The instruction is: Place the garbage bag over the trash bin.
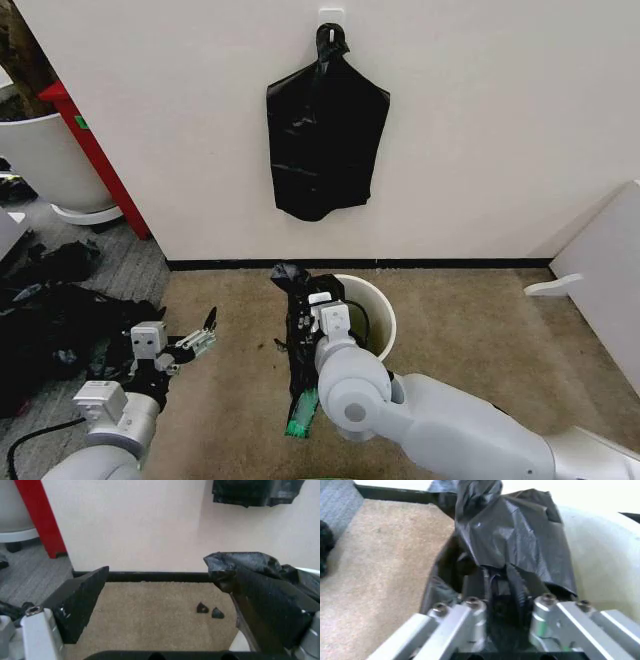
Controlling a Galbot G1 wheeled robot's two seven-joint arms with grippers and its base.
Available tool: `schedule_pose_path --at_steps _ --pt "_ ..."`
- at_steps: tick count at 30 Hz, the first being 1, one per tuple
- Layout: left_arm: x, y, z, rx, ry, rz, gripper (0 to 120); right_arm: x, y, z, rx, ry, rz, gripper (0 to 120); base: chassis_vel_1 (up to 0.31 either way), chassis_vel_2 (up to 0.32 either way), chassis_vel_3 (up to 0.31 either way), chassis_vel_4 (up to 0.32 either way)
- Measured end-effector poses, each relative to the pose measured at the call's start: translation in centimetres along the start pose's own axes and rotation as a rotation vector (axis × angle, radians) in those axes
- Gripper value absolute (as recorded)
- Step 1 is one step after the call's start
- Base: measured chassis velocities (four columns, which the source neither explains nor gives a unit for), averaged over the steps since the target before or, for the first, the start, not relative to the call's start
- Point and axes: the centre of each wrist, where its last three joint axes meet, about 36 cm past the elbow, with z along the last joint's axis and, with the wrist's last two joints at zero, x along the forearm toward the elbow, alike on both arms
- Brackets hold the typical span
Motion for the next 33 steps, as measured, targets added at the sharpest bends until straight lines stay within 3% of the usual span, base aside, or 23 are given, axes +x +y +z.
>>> schedule_pose_path --at_steps 3,13,21,33 --pt "-0.1 -0.3 0.1 -0.001 0.001 0.012 100 0.0 -0.4 0.2 0.003 -0.008 0.010 0 0.000 0.000 0.000 0.000" --pt "-0.2 -2.6 0.5 -0.012 0.047 0.120 100 1.0 -2.2 -0.5 -0.015 -0.032 0.014 0 0.000 0.000 0.000 0.000" --pt "-2.9 -2.7 -0.9 -0.025 0.110 0.156 100 1.4 -3.3 -1.0 -0.014 -0.045 -0.001 0 0.000 0.000 0.000 0.000" --pt "-4.9 -4.2 -3.7 0.023 0.206 0.090 100 0.5 -1.0 -2.1 0.017 -0.008 -0.078 0 0.000 0.000 0.000 0.000"
